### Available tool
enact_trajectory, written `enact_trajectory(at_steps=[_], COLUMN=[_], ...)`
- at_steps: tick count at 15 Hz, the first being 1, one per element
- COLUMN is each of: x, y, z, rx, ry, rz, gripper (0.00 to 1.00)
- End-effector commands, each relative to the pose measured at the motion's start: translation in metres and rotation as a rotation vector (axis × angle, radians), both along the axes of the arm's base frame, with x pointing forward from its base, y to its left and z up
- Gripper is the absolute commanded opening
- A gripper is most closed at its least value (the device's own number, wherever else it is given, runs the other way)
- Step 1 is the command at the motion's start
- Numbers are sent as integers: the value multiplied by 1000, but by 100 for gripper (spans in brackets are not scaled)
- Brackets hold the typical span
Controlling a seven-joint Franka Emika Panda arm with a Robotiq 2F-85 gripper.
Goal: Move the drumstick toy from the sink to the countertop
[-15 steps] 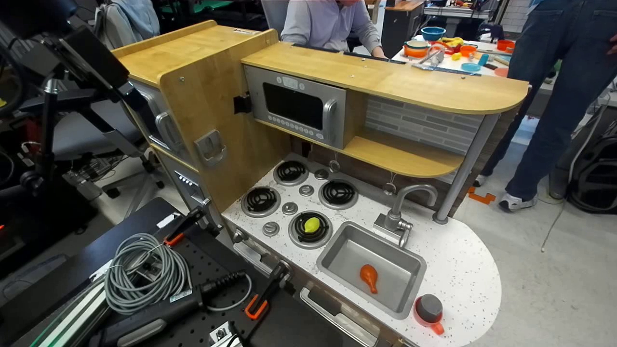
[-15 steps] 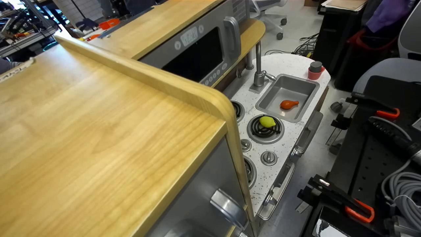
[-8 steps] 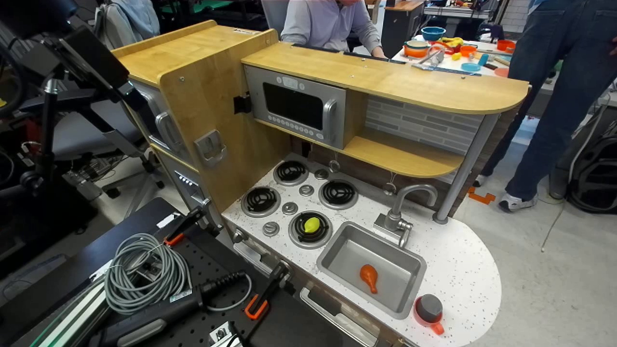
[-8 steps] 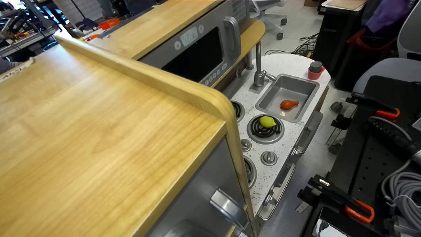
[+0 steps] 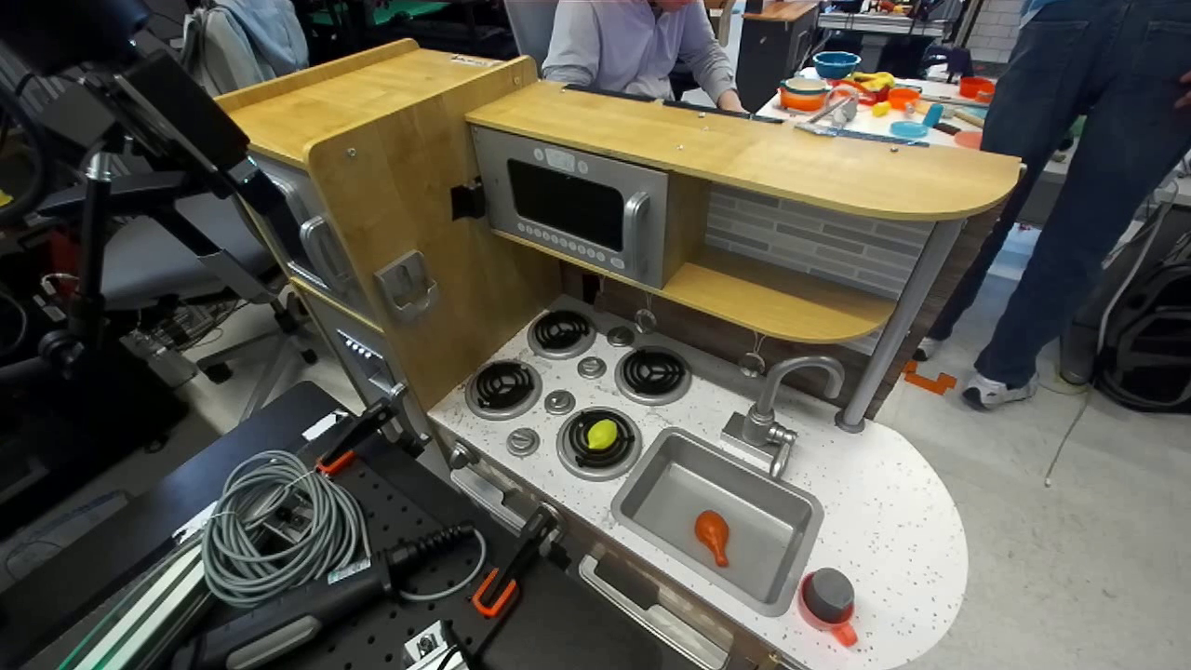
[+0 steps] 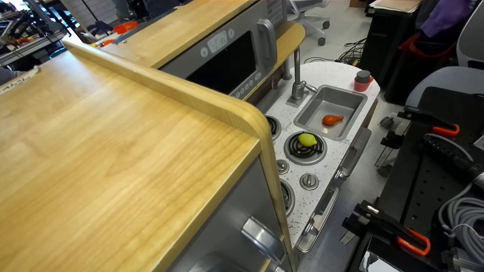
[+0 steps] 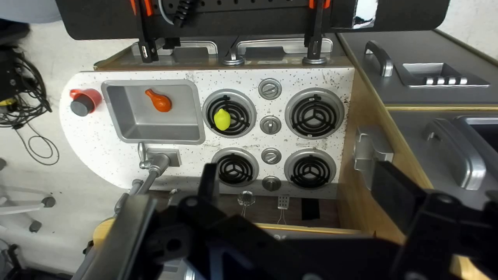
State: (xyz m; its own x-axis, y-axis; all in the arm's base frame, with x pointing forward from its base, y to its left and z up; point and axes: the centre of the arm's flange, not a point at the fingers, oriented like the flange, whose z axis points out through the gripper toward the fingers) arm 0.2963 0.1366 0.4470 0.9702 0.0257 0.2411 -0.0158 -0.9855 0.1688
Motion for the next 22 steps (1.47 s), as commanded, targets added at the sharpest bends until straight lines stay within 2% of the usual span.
enact_trajectory(at_steps=[1, 19, 22], x=[0, 0, -2], y=[0, 0, -2], z=[0, 0, 1], rx=[0, 0, -28], ry=[0, 0, 40], rz=[0, 0, 14], gripper=[100, 100, 100])
